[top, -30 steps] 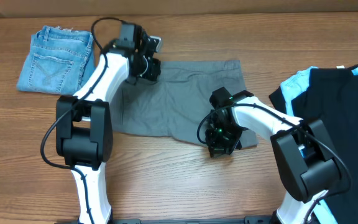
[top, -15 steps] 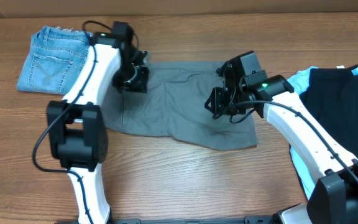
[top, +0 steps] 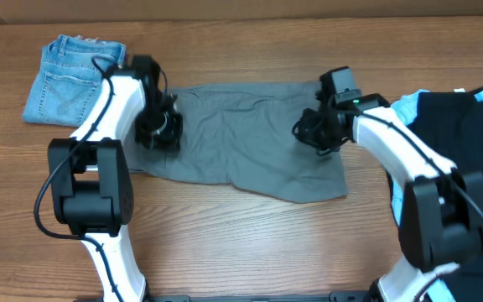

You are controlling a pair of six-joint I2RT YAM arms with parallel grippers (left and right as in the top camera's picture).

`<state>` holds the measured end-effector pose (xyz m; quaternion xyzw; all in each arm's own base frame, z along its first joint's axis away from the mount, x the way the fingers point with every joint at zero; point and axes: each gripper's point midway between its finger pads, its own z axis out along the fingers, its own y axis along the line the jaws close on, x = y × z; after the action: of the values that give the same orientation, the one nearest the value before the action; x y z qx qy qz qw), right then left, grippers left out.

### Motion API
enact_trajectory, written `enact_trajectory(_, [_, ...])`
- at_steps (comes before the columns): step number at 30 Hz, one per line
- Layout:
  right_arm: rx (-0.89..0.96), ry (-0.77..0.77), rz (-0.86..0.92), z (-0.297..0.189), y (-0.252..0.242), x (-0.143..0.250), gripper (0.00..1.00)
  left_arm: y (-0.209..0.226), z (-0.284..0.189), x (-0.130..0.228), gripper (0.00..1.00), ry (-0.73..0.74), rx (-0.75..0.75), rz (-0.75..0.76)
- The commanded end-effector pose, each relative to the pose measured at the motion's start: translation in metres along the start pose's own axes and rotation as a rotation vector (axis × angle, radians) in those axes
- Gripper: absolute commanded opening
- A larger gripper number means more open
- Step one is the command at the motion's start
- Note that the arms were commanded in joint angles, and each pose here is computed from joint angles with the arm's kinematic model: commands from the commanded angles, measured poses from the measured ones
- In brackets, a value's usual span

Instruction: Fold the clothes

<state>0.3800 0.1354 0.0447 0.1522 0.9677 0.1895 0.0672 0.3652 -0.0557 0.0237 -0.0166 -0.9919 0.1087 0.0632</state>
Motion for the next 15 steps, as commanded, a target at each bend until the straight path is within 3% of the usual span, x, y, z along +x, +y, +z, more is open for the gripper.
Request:
enact_trajectory(1, [0.022, 0.021, 0.08, 0.016, -0.027, -0.012, 0.16, 0.024, 0.016, 0.014, 0.17, 0.022, -0.116, -0.077])
enact_trajectory(3, [0.067, 0.014, 0.13, 0.021, -0.051, -0.02, 0.11, 0.038, 0.023, 0.019, 0.16, 0.024, -0.176, -0.128])
enact_trajectory(8, [0.13, 0.003, 0.253, 0.015, -0.094, -0.031, 0.05, 0.044, 0.025, 0.017, 0.19, 0.006, -0.158, -0.167])
enact_trajectory(11, [0.142, -0.012, 0.291, 0.002, -0.109, -0.037, 0.05, 0.031, 0.017, 0.011, 0.29, -0.007, -0.071, -0.17])
enact_trajectory(15, [0.172, -0.063, 0.262, -0.026, -0.11, -0.045, 0.04, 0.012, -0.007, 0.0, 0.35, -0.051, 0.023, -0.14])
